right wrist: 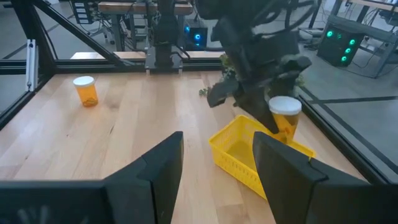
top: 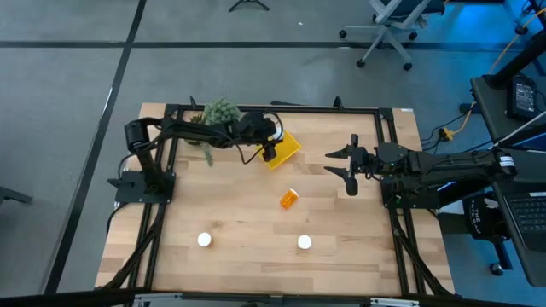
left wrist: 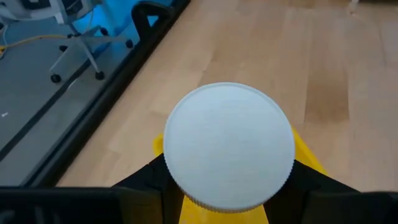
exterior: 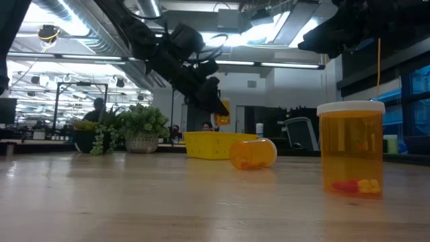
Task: Pick and place pill bottles into a basket
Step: Put the orange pill bottle into the yellow bin
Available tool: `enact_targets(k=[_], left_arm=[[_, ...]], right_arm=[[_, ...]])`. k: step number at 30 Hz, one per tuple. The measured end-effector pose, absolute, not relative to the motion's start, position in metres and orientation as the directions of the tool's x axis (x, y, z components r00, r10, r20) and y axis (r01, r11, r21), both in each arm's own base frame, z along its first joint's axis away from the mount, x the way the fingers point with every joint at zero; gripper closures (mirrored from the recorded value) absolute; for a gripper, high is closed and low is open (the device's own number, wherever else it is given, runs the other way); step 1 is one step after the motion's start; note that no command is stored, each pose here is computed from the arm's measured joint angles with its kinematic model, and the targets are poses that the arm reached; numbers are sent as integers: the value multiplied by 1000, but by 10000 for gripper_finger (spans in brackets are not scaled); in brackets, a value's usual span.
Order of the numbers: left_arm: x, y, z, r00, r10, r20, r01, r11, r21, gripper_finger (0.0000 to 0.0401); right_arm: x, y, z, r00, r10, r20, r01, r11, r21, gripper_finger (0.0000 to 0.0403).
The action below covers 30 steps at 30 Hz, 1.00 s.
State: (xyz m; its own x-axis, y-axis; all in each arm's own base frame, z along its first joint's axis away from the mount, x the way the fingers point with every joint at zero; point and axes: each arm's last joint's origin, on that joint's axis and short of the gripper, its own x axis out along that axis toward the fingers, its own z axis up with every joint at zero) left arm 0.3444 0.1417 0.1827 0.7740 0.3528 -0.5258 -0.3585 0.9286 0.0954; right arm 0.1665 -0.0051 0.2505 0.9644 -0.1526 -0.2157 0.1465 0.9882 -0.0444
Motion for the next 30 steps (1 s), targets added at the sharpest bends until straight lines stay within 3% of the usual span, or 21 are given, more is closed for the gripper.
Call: enact_targets(k=[15, 30], left_arm=[[354, 145, 147, 747, 342, -570, -377, 924, 60, 241], [355, 144, 145, 745, 339, -574, -375, 925, 59, 238]], right_arm=[[167, -5, 250, 964, -152, -216, 146, 988, -44, 205], [167, -5, 250, 964, -152, -219, 146, 988, -45, 205]])
